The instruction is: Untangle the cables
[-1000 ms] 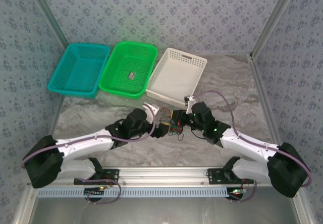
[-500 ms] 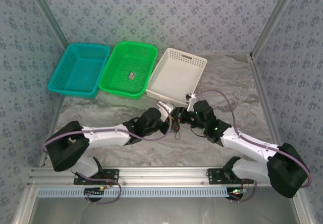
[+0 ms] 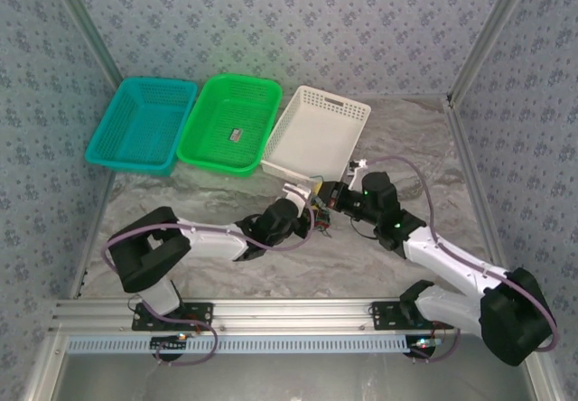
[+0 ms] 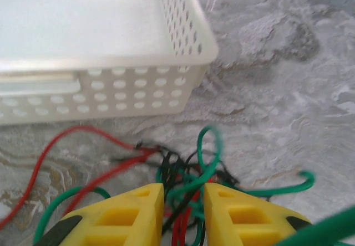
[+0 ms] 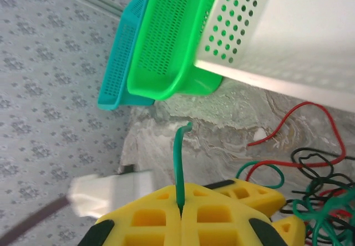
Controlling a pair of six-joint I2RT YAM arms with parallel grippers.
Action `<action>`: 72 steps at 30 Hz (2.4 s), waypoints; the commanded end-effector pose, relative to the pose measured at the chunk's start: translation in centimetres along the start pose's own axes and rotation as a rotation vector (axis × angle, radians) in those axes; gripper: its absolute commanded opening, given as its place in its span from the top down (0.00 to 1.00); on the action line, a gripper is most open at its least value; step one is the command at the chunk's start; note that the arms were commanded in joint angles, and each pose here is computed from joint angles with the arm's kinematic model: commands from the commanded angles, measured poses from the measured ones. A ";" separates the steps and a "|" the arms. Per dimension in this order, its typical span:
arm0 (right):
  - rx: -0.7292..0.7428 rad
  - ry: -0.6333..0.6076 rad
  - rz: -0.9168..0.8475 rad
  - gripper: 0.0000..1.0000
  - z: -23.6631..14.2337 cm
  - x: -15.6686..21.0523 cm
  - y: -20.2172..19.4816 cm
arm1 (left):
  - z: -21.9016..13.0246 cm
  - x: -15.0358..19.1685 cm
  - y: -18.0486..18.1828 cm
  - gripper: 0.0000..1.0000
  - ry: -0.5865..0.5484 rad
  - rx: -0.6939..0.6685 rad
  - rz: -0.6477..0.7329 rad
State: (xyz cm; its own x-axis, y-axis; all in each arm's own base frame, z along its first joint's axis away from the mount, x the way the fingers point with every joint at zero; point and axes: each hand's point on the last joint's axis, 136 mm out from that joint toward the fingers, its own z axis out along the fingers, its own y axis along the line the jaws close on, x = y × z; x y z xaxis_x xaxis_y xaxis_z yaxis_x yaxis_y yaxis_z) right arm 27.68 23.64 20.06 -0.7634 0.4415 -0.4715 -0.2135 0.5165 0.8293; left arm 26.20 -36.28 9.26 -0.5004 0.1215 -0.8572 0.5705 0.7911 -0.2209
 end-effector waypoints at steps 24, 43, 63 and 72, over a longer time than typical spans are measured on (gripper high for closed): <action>-0.482 -0.204 -0.260 1.00 -9.5 -7.1 15.3 | 1.8 6.9 3.6 0.52 0.173 -0.046 -0.152; -0.234 -0.325 -0.010 1.00 -9.2 -9.6 6.2 | -2.9 6.5 3.5 0.63 0.176 0.104 -0.126; -0.223 -0.185 0.184 1.00 -4.9 -5.6 1.9 | -6.6 0.8 0.9 0.01 0.103 0.217 -0.027; 0.029 -0.215 0.307 1.00 -5.9 -3.0 -8.1 | -4.3 2.5 -0.4 0.03 0.218 0.236 0.093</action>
State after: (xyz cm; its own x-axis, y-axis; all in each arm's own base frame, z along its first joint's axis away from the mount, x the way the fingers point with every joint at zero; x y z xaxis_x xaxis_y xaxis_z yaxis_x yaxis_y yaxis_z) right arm 28.21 14.67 16.39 -0.6704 0.7007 -0.2440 0.0222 0.3477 0.9374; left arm 21.86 -32.43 9.01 -0.5938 0.2614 -0.7610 0.6921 0.6482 -0.3174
